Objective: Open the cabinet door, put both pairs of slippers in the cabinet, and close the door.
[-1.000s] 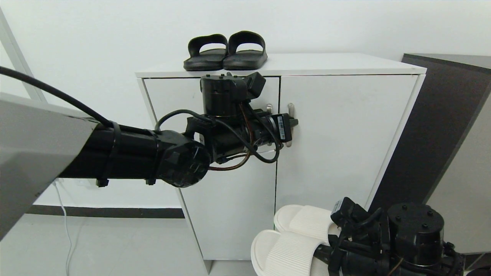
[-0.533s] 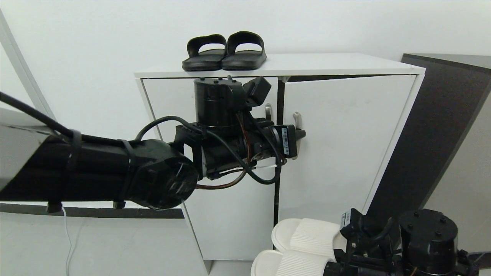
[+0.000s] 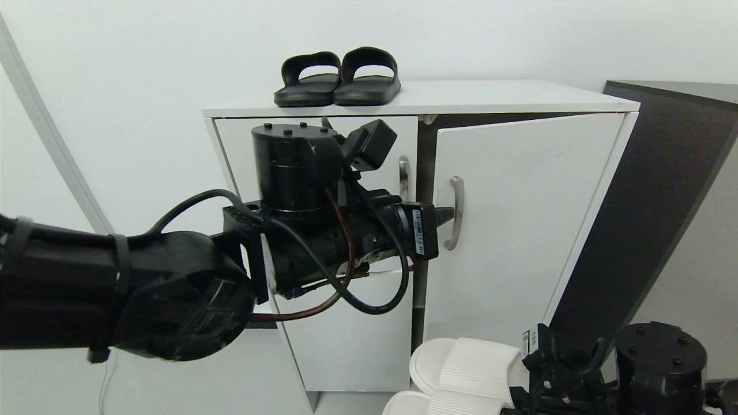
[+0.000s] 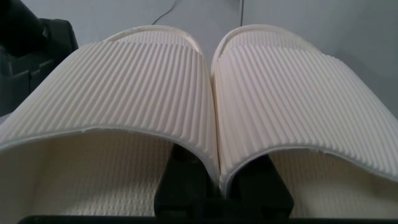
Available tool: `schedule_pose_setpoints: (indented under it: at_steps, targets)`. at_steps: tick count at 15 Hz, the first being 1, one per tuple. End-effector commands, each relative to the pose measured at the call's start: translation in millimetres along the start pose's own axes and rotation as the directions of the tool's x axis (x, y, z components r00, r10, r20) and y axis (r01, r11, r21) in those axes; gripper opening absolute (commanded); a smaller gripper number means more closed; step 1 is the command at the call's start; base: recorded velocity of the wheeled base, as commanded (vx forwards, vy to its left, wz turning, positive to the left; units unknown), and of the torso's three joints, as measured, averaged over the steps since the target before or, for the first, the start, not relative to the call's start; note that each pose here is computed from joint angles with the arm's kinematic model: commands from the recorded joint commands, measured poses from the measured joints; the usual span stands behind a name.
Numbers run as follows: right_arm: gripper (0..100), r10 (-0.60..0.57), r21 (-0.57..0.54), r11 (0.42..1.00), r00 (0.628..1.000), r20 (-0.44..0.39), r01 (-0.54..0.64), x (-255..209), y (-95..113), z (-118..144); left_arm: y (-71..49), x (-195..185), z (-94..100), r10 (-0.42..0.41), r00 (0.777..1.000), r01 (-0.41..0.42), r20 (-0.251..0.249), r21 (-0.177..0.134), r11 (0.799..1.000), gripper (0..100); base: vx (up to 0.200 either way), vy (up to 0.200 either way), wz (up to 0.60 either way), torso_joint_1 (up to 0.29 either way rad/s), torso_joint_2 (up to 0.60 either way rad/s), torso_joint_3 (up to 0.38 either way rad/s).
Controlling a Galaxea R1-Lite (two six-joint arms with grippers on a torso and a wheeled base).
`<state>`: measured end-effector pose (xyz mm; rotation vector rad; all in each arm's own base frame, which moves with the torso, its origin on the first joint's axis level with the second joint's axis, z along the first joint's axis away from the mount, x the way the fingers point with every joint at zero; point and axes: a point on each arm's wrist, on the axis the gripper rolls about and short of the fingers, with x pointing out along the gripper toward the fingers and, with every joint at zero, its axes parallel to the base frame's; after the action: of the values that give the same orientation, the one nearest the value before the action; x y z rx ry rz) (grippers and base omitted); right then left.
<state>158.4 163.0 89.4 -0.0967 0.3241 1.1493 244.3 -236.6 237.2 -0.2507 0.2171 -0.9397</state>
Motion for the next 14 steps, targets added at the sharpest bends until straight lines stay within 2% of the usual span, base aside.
schedule_pose_setpoints:
  at_steps: [1,4,9,10,11,14]
  targets:
    - [0,0.001,-0.002,1.0,1.0,0.002,-0.001,0,0,0,-1.5,-13,0.9,-0.003,1.0,0.003,0.021,0.002,1.0,0,0.0,0.0,0.0,0.0,0.0,0.0]
    - [0,0.004,-0.002,1.0,1.0,0.0,-0.004,0,1,0,11.8,-19,5.1,0.038,0.998,-0.037,0.04,-0.014,0.999,0,0.0,0.0,0.0,0.0,0.0,0.0]
    - [0,0.008,-0.008,1.0,1.0,-0.005,-0.008,1,2,-1,37.4,-10,8.1,0.054,0.998,-0.053,0.035,-0.032,0.998,0,0.0,0.0,0.0,0.0,0.0,0.0]
    - [0,0.01,-0.012,1.0,1.0,-0.006,-0.01,1,2,-1,39.5,-8,8.2,0.057,0.998,-0.055,0.036,-0.032,0.998,0,0.0,0.0,0.0,0.0,0.0,0.0]
    - [0,0.019,-0.024,1.0,1.0,-0.024,-0.02,-1,5,-5,50.7,3,11.4,0.062,0.997,-0.06,0.045,-0.033,0.998,0,0.0,0.0,0.0,0.0,0.0,0.0]
    - [0,0.042,-0.024,0.999,0.998,-0.043,-0.043,1,10,-8,60.2,26,14.5,0.059,0.996,-0.058,0.063,-0.031,0.998,0,0.0,0.0,0.0,0.0,0.0,0.0]
